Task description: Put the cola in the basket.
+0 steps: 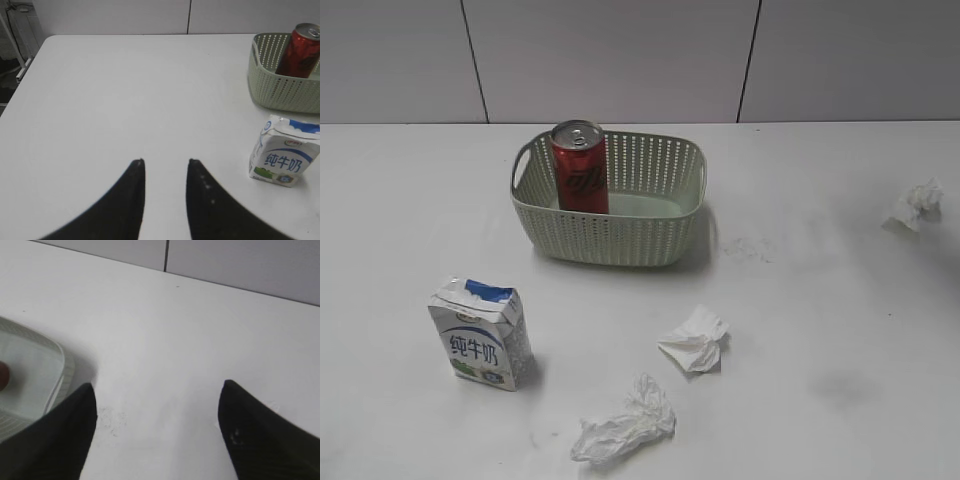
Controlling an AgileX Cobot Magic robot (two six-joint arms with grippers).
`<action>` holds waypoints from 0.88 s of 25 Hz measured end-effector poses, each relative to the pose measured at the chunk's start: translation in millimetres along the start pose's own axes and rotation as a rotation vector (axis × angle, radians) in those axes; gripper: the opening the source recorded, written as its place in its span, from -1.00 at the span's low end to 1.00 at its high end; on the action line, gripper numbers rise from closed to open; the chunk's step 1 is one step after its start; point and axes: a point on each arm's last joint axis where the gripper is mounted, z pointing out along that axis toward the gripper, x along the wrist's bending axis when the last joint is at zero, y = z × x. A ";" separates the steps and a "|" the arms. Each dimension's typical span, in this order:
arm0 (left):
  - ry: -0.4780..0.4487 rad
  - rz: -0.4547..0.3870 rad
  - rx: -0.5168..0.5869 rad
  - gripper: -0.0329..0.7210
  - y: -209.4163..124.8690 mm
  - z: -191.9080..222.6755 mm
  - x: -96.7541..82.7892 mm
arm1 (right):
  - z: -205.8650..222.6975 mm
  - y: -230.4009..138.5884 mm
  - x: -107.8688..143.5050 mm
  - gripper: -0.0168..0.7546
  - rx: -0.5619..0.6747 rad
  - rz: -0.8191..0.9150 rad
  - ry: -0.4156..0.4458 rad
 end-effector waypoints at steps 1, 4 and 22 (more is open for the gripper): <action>0.000 0.000 0.000 -0.30 0.0 0.0 0.0 | -3.4 -2.7 0.8 0.52 0.004 0.004 0.004; 0.000 0.000 0.000 -0.30 0.0 0.0 0.0 | -13.6 -15.9 1.3 0.52 0.030 0.006 -0.002; 0.000 0.000 0.000 -0.30 0.0 0.0 0.0 | -69.7 -193.4 9.5 0.51 0.228 0.020 -0.021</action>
